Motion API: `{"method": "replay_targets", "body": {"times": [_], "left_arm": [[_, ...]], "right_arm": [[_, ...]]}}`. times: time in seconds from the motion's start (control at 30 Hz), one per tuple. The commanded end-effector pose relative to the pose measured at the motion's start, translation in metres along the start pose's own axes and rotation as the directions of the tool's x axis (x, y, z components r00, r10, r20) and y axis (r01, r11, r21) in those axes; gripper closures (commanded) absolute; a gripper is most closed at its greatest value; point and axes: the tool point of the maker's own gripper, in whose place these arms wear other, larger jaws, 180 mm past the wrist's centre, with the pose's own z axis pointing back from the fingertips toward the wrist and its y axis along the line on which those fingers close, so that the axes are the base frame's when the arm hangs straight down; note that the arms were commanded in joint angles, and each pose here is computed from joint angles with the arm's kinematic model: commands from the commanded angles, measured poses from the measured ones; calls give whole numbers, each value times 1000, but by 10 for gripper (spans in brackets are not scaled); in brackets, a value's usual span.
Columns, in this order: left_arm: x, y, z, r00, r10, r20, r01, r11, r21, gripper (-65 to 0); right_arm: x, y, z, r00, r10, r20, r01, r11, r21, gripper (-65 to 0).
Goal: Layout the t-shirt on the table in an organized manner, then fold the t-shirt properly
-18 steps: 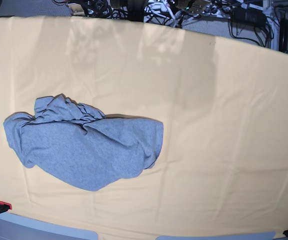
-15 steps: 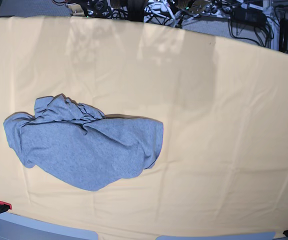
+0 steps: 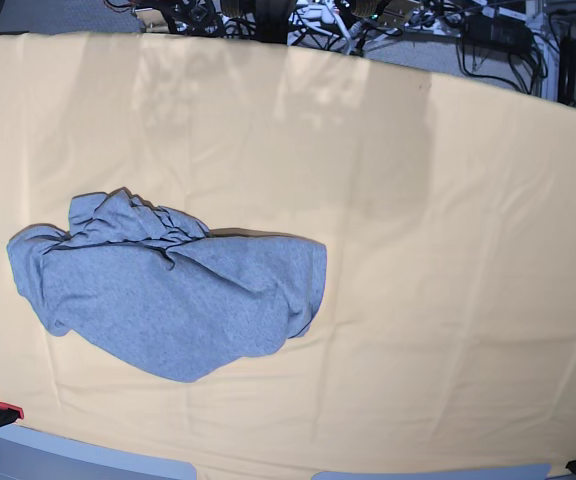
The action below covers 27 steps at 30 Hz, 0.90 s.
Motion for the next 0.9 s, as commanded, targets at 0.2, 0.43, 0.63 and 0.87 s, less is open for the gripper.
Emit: {"method": "replay_targets", "body": {"times": [0.2,0.43,0.63,0.87], "left_arm": [[5,-2,0,1000,-7,16,7,1000,-10,0],[5,-2,0,1000,-7,16,7,1000,-10,0],[-11,-5,1,997,-62,-43,61,998,-14,0],[-46,-26,12,992,-89,-86,84,995,-54,0]], "right_arm": [[5,-1,1,1000,-7,15,7,1000,6,0],[5,-1,1,1000,-8,15,8,1000,6,0],[-8,8,1,1000,3,-5,-3,999,52,0],[-83,33,7,986,49,-157,-17,980,198,0]]}}
